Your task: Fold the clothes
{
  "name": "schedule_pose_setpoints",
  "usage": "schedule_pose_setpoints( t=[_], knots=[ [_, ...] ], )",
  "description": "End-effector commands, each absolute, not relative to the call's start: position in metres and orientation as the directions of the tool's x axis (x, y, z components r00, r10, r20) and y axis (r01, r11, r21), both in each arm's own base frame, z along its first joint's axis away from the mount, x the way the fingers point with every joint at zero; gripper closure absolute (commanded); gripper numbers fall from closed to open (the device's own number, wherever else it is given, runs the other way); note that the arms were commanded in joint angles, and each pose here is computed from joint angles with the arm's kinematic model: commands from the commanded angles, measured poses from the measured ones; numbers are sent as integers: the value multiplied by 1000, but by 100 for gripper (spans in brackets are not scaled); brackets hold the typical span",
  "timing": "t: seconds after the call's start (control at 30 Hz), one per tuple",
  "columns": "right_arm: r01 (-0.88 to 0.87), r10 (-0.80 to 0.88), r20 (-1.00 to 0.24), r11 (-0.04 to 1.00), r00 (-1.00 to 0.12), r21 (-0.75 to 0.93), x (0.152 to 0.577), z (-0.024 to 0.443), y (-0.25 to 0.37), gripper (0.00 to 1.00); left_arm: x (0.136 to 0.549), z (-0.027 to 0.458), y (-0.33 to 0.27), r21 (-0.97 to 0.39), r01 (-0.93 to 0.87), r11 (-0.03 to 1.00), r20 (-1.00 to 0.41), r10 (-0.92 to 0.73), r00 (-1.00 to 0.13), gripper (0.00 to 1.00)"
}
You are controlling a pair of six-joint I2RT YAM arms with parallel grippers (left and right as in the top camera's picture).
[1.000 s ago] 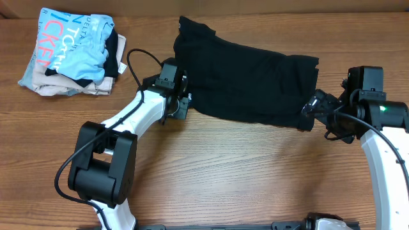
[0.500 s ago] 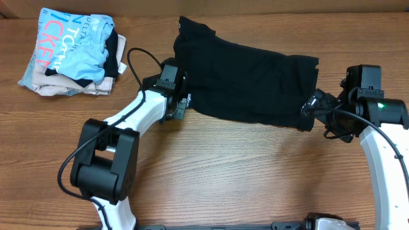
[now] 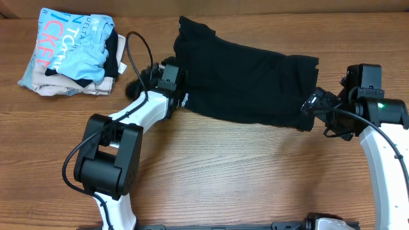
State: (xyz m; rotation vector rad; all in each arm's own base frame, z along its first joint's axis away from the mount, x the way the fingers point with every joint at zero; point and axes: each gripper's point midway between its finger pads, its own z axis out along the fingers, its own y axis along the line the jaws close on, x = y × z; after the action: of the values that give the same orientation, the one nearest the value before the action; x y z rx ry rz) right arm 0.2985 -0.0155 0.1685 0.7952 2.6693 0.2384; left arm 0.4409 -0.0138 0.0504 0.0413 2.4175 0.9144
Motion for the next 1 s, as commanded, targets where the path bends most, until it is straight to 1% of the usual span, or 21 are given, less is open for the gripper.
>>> schedule_pose_setpoints(
  t=[0.0,0.1,0.2,0.27,0.43,0.5,0.53,0.6,0.63,0.7,0.77,0.8,0.83,0.97],
  knots=[
    [492,551,-275,832,-788,257,299,167,-15,1,453,87,11,719,-317,619,-557,239,-795,91],
    [494,551,-268,831,-790,254,297,167,-15,1,471,107,8,713,-360,601,-610,281,-741,91],
    [494,549,-263,833,-794,249,295,166,-14,1,480,123,7,729,-373,573,-617,317,-720,88],
    [482,536,-263,842,-802,245,294,166,-14,1,479,131,11,758,-382,529,-598,330,-730,89],
    [486,536,-244,841,-808,239,290,164,-13,0,462,149,22,803,-444,397,-573,312,-758,95],
    [489,537,-232,840,-811,234,287,163,-13,0,457,147,18,833,-407,374,-530,329,-782,95],
    [492,537,-220,840,-814,229,285,161,-13,0,453,139,8,858,-344,381,-480,358,-801,89],
    [493,537,-204,839,-818,230,285,158,-11,0,452,120,-8,854,-256,452,-446,387,-807,82],
    [493,537,-195,838,-821,234,285,156,-10,0,450,104,-19,835,-187,517,-429,398,-811,82],
    [495,537,-176,837,-825,232,286,151,-9,0,440,63,-44,735,-21,677,-388,395,-833,81],
    [500,537,-157,837,-829,224,287,146,-9,0,425,33,-65,597,83,798,-357,357,-863,76],
    [502,537,-150,836,-830,221,287,144,-9,0,418,21,-73,516,103,850,-347,317,-882,71],
    [504,538,-140,836,-831,217,287,141,-9,0,411,13,-79,444,103,890,-338,273,-901,69],
    [507,537,-126,836,-834,210,289,135,-9,0,397,3,-84,273,60,960,-283,140,-949,59]
  ],
)
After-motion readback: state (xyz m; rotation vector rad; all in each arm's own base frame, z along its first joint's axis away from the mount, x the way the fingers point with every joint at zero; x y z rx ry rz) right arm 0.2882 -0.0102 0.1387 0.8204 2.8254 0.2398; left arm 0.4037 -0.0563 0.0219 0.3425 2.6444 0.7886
